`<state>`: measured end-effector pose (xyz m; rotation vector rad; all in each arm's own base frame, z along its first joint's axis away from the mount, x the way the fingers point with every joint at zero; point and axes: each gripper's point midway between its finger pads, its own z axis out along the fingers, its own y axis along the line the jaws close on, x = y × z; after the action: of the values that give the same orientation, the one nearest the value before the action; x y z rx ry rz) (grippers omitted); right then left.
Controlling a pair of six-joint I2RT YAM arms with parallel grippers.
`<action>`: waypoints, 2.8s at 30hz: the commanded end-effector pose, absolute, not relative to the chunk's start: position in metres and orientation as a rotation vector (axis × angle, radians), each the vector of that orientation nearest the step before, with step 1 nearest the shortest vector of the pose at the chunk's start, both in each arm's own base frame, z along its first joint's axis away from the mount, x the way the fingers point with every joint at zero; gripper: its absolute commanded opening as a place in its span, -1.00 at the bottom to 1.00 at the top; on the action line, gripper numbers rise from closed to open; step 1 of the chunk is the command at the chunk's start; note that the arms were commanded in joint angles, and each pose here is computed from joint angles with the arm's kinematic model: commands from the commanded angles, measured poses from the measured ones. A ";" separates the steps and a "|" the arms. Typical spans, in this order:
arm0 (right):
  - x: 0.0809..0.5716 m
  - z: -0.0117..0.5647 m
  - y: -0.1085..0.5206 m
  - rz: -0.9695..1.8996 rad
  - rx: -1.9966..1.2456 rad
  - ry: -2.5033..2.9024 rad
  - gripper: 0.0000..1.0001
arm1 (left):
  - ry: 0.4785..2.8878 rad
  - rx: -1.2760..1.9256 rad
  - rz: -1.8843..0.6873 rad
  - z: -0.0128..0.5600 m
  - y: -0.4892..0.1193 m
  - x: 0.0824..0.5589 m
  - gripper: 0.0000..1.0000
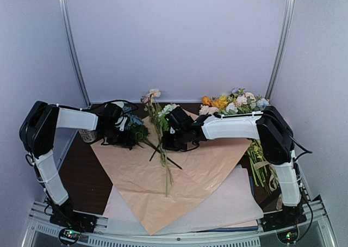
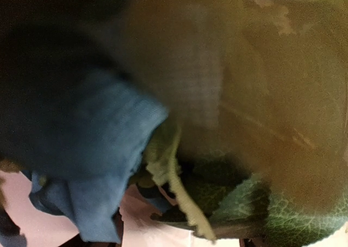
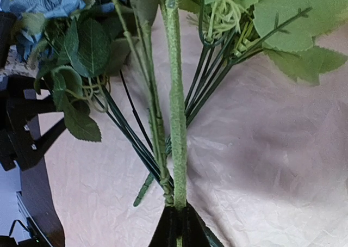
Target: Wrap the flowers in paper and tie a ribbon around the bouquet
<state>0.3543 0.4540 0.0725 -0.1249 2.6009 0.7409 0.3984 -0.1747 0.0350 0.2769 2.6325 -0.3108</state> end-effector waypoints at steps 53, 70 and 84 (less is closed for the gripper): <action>0.316 0.043 0.466 0.807 -0.378 2.701 -0.76 | 2.519 0.791 -0.651 0.032 -0.318 0.335 -0.13; 0.379 0.137 0.232 0.356 0.061 2.525 -0.74 | 2.497 0.783 -0.495 0.081 -0.285 0.333 0.02; 0.395 0.089 -0.011 -0.007 0.478 2.748 -0.45 | 2.427 0.809 -0.471 0.175 -0.242 0.328 0.56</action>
<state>0.4021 -0.0027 0.1087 0.5569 2.6101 0.0373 0.3275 -0.2614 0.1468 0.7715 2.4438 -0.5016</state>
